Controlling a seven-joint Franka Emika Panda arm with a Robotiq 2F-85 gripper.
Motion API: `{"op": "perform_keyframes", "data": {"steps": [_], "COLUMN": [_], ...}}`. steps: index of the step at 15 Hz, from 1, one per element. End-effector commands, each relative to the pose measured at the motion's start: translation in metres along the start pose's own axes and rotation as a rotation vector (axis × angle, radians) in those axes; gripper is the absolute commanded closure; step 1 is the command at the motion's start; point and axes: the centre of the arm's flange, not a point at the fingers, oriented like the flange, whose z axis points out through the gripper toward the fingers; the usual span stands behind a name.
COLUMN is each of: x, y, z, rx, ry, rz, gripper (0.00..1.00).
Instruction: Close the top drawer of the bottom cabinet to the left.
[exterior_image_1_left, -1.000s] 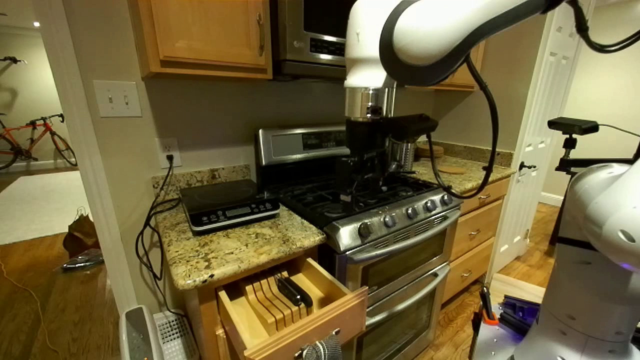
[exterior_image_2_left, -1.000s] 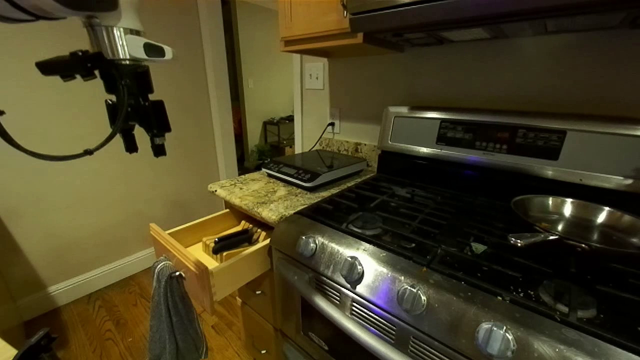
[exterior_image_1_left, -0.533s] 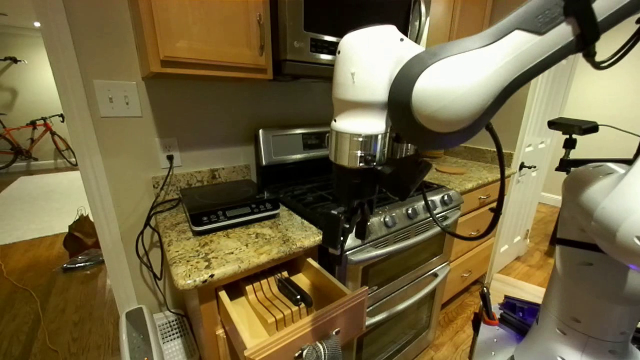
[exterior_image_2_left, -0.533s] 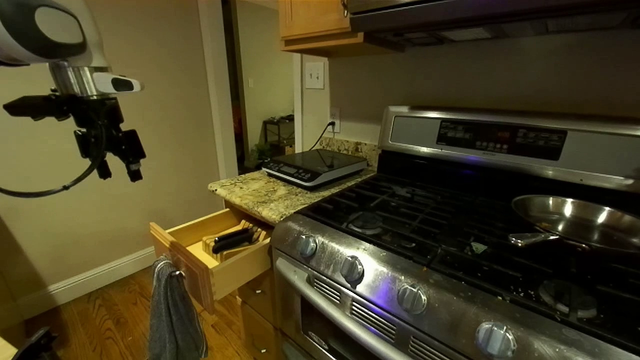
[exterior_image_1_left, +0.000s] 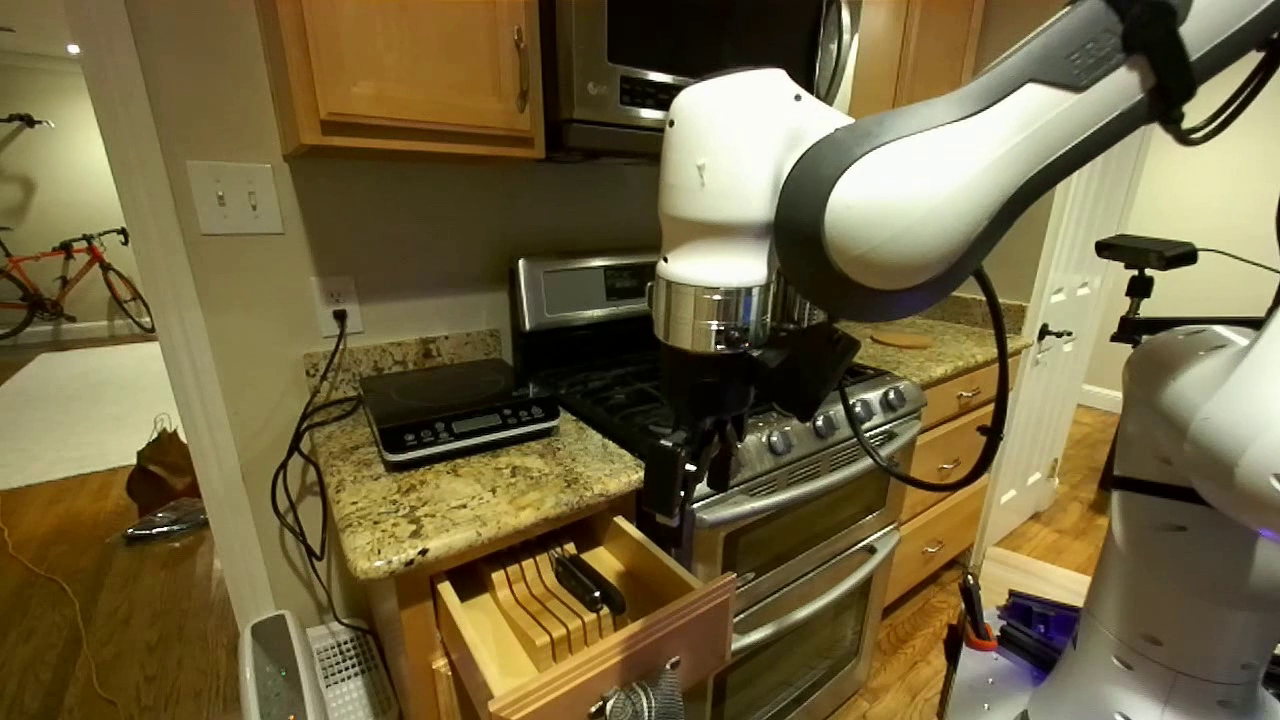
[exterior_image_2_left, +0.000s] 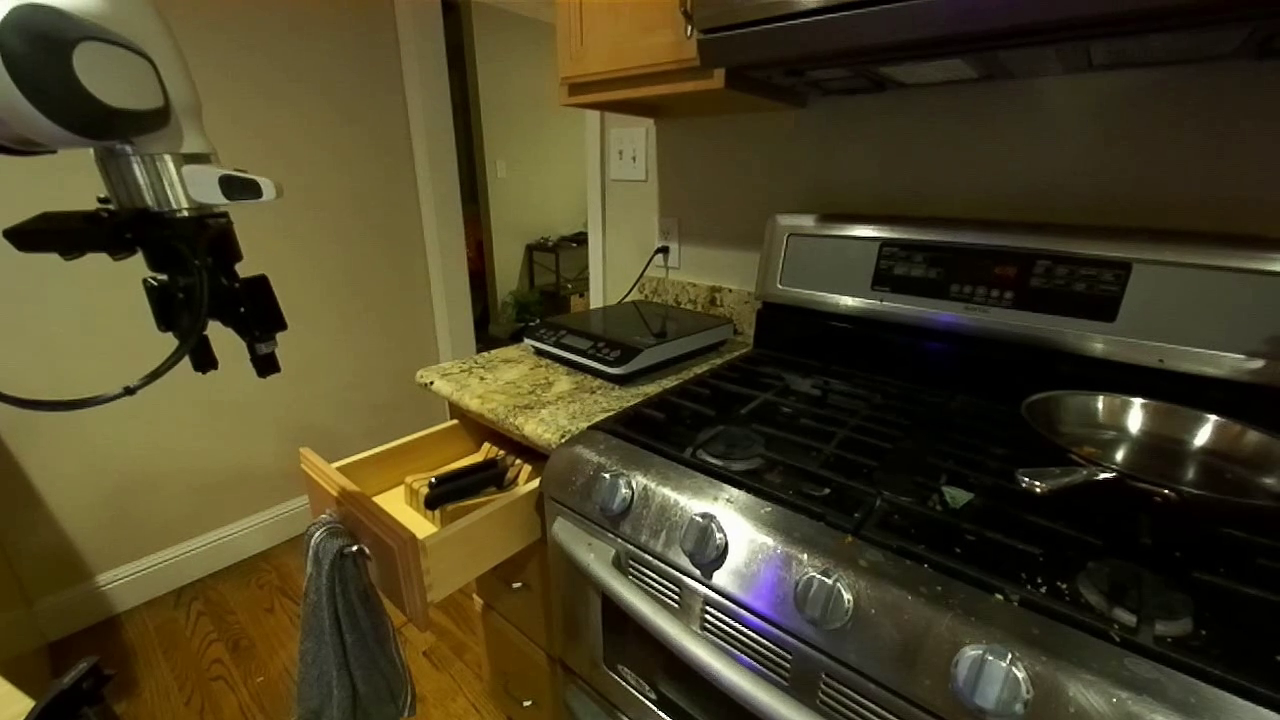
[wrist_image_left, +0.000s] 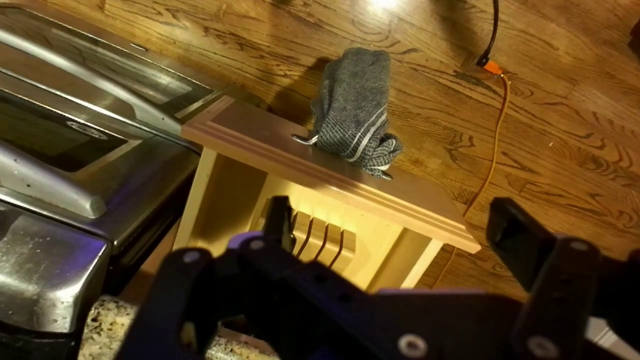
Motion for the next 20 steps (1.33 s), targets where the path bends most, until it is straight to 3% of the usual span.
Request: {"op": "perform_keyframes", "data": {"steps": [1,6,7,8,10,15,20], "x": [-0.003,-0.017,-0.020,-0.022,-0.022,-0.007,-0.002], "y": [-0.009,-0.027,-0.028,-0.029,-0.028,-0.023,-0.015], "z": [0.025,0.076,0.085,0.094,0.112,0.145,0.172], "rx": [-0.005,0.029,0.032,0.040,0.041,0.026,0.002], "ry": [0.069,0.110,0.110,0.106,0.112,0.153,0.117], "rz": [0.017,0.100,0.120,0.140,0.182,0.266,0.333], "gripper": [0.00,0.00,0.05,0.22,0.31,0.65,0.94]}}
